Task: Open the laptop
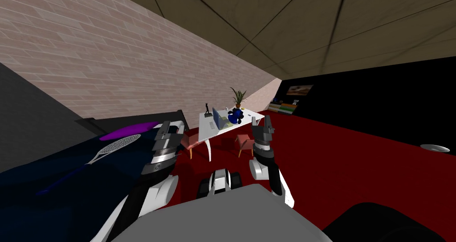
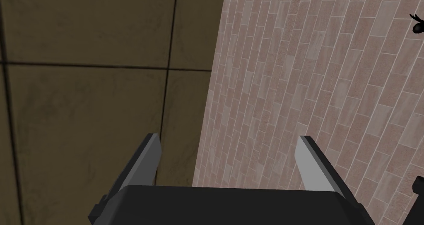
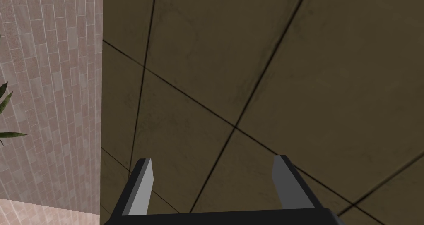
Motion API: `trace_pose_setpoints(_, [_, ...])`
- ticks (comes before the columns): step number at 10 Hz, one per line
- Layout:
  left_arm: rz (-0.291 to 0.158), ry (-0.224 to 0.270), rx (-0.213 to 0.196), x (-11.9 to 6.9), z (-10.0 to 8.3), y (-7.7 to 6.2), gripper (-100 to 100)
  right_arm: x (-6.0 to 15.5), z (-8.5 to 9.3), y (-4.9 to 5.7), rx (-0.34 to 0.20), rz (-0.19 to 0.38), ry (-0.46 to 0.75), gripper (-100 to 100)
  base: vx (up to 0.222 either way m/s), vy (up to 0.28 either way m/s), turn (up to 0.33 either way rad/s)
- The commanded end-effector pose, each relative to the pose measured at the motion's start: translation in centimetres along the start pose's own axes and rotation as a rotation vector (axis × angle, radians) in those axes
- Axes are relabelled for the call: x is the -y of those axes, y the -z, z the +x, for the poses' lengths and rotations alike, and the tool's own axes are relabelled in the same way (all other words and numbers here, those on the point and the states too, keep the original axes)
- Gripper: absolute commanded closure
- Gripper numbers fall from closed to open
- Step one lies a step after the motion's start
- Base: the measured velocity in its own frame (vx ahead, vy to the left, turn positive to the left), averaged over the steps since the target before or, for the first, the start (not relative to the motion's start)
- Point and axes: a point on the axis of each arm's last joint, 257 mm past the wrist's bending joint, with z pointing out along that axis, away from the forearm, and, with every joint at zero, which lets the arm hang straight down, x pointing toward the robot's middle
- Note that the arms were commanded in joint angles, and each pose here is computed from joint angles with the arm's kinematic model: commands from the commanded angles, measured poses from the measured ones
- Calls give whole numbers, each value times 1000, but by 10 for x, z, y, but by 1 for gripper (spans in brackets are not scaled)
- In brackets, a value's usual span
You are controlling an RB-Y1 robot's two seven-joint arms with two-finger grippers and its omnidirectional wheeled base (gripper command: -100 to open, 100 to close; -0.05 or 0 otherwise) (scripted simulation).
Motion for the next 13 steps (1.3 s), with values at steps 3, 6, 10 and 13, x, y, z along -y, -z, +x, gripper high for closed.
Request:
trace_pose_setpoints(3, [-45, -11, -78, -28, 6, -7, -100, 0, 0, 0, 0, 0, 0, 0, -4, -44, 15])
trace_pose_setpoints(6, [-84, 3, -94, -56, 3, -17, -100, 0, 0, 0, 0, 0, 0, 0, -4, -72, 20])
trace_pose_setpoints(10, [-137, 44, -79, -95, -6, -37, -100, 0, 0, 0, 0, 0, 0, 0, -9, -87, 26])
trace_pose_setpoints(13, [-170, 73, -62, -117, -12, -49, -100, 0, 0, 0, 0, 0, 0, 0, -4, -76, 21])
